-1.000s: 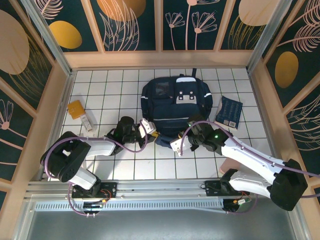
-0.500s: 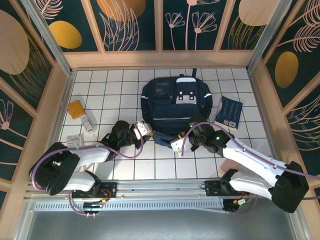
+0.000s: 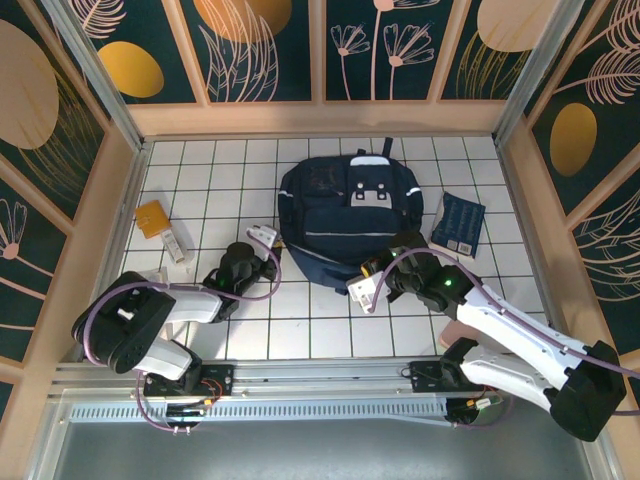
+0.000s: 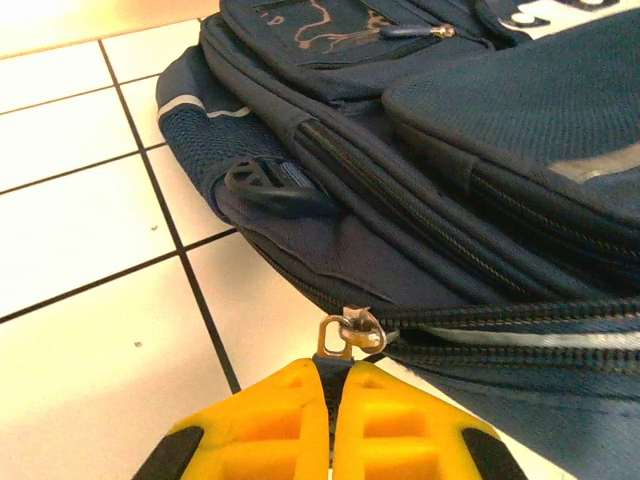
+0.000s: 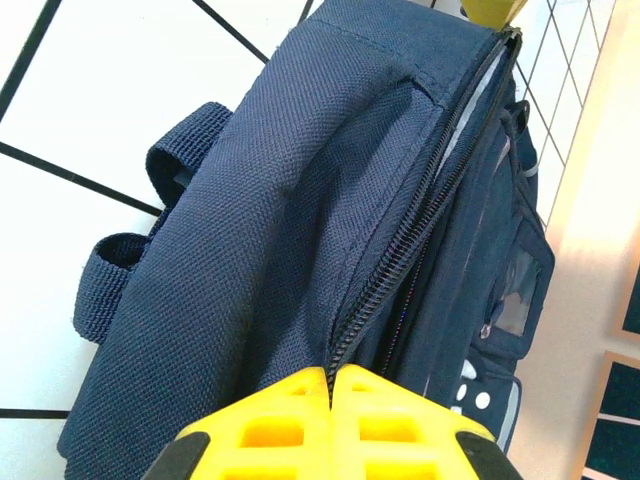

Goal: Pack the student bag

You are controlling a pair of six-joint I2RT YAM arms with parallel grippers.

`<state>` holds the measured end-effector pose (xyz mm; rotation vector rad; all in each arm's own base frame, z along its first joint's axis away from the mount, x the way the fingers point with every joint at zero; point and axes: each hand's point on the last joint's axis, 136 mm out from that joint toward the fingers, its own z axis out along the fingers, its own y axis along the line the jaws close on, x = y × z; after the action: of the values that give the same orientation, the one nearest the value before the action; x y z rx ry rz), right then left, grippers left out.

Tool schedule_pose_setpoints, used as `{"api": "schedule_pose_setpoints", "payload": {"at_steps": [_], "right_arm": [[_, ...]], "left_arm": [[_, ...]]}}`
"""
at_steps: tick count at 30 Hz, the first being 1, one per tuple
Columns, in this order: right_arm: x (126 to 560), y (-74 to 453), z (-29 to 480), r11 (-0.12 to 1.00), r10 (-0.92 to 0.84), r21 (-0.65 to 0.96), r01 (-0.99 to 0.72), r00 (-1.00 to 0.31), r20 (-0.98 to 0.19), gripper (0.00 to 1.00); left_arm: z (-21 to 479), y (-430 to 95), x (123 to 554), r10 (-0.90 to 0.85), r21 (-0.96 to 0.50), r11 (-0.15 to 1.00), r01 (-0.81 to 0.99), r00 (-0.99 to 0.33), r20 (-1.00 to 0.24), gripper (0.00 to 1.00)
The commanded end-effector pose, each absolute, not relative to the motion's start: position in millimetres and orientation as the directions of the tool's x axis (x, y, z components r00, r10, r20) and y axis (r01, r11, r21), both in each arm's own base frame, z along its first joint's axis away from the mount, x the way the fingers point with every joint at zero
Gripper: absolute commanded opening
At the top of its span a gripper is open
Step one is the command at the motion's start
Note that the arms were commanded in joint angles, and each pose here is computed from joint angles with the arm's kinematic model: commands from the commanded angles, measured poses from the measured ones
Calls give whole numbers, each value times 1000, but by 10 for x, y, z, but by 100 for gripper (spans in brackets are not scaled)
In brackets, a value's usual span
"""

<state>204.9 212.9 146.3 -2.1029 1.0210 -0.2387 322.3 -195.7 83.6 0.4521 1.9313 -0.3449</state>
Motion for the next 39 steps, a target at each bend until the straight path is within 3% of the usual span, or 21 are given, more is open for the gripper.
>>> {"api": "schedule_pose_setpoints", "payload": {"at_steps": [1,3,6,9,12,19,24,29,31,34,39], "right_arm": [[1878,2102,1394,-338,-738,-652,-679,621,-264,2],[1830,2250,1492,-231,-721,-623,-747,562,-406,35],[1717,2470,1740,-117,-644,-526,-842,468,-605,54],[1685,2664,1976,-33,-563,-428,-903,371,-738,62],[1784,2867,2085,73,-505,-325,-943,246,-827,62],[2070,3051,1794,166,-608,-320,-933,159,-778,59],[2043,3020,1594,150,-659,-299,-942,130,-741,51],[2119,2943,1364,198,-724,-265,-944,41,-688,31],[2084,2954,1304,186,-739,-233,-954,21,-674,33],[1982,2979,1248,150,-751,-170,-974,0,-660,47],[1864,3042,1268,136,-759,-46,-990,-74,-647,59]], "left_arm": [[1028,-1956,3343,50,-108,892,440,-334,-941,0],[1057,-2103,3202,107,-66,854,516,-299,-948,0],[1100,-2308,2999,203,11,798,602,-252,-946,0],[1150,-2425,2864,193,-15,756,655,-245,-950,0],[1191,-2541,2736,183,-45,702,710,-241,-953,0],[1370,-2633,2564,167,-48,630,775,-196,-966,0],[1364,-2732,2443,193,-43,554,831,-178,-965,0],[1345,-2758,2426,205,-38,538,842,-174,-963,0],[1350,-2761,2418,205,-34,533,846,-167,-964,0],[1369,-2768,2399,203,-26,522,853,-154,-967,0],[1403,-2784,2367,200,-20,504,864,-139,-970,0]]}}
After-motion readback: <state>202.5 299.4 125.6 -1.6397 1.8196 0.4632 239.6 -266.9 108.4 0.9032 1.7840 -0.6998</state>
